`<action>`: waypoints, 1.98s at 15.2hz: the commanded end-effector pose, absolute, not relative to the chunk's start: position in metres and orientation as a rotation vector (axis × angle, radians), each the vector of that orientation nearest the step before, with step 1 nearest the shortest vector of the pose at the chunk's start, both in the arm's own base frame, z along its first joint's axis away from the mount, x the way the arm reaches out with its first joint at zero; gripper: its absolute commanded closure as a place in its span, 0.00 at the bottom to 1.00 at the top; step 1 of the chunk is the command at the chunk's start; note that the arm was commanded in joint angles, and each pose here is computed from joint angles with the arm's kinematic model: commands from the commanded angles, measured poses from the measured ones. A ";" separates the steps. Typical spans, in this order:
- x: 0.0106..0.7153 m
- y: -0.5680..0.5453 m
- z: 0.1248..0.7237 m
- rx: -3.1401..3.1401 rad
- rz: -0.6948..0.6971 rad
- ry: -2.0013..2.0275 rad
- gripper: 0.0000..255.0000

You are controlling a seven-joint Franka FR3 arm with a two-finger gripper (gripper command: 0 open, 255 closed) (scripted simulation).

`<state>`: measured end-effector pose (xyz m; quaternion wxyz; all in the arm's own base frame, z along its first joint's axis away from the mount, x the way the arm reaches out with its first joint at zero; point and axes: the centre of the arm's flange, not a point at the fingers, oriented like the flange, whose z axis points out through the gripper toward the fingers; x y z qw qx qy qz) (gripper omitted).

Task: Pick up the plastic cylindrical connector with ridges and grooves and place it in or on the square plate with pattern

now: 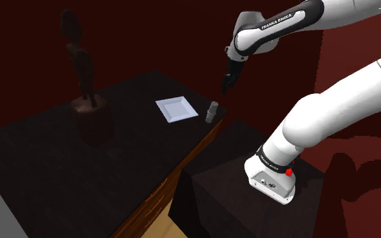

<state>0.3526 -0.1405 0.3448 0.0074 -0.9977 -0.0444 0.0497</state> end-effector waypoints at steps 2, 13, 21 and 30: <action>0.364 -0.158 0.309 -3.119 0.151 -0.158 0.00; 0.405 -0.221 0.185 -3.107 0.142 -0.225 0.00; 0.402 -0.221 0.144 -3.107 0.142 -0.225 0.00; 0.402 -0.221 0.144 -3.107 0.142 -0.225 1.00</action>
